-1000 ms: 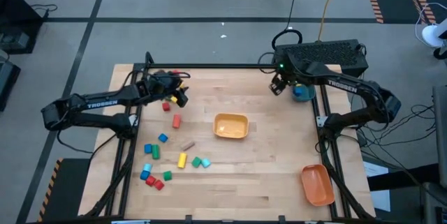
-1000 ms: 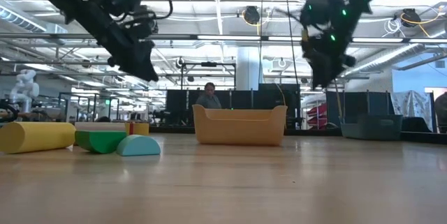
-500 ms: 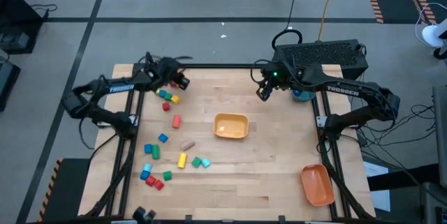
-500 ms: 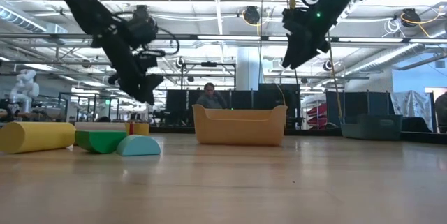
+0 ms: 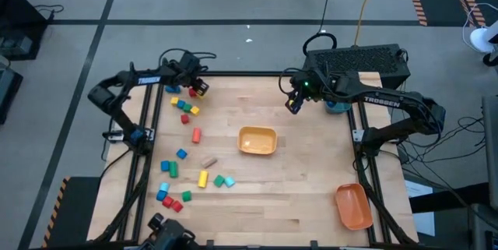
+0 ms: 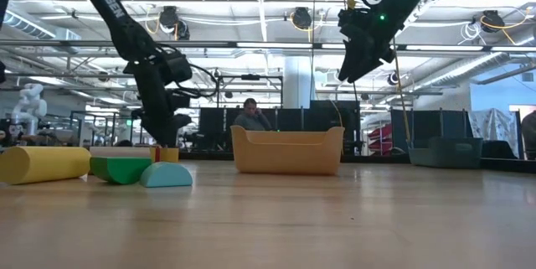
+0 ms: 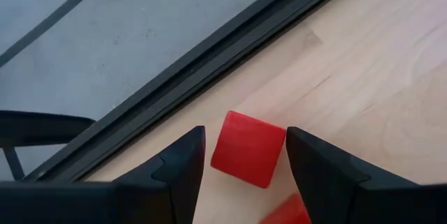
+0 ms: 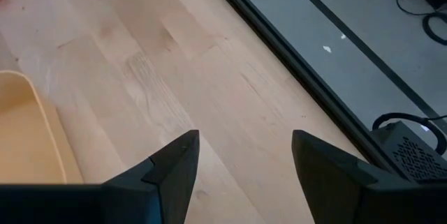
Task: Sort blocks by size
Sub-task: Put the red square block into the blue bin
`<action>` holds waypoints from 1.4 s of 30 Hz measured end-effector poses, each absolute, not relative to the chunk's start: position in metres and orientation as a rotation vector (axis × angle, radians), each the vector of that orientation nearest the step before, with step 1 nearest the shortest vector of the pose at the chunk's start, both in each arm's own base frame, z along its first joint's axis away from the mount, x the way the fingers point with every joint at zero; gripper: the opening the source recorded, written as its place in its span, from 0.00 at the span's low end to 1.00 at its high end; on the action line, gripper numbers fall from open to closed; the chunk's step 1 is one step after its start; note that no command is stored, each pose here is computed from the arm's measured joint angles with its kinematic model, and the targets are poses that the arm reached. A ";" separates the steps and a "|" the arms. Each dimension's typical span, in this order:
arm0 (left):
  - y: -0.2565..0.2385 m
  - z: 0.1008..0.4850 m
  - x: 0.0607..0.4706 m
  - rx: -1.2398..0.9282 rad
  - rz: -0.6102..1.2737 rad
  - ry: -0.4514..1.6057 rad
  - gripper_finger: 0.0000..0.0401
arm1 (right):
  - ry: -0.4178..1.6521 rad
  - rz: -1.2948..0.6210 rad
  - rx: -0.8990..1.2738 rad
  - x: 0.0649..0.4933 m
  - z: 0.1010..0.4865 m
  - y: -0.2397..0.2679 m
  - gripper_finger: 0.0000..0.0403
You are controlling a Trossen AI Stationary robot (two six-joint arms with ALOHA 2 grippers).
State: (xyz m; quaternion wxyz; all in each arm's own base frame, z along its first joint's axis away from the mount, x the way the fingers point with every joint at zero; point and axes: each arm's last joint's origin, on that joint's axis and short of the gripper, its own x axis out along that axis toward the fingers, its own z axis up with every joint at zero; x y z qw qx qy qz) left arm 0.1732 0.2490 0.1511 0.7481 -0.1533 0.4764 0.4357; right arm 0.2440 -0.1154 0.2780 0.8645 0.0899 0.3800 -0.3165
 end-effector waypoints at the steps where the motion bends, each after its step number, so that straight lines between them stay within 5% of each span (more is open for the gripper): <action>1: 0.249 0.151 0.173 -0.328 0.947 1.048 0.51 | 0.796 -0.663 0.188 0.244 0.278 -0.115 0.53; 11: 0.253 0.140 0.168 -0.361 0.896 1.091 0.50 | 0.797 -0.662 0.185 0.244 0.278 -0.115 0.53; 19: 0.255 0.138 0.166 -0.371 0.901 1.093 0.34 | 0.796 -0.643 0.178 0.246 0.278 -0.110 0.53; 42: 0.202 0.183 0.220 -0.420 0.558 0.811 0.34 | 0.495 -0.456 0.049 0.274 0.254 -0.068 0.53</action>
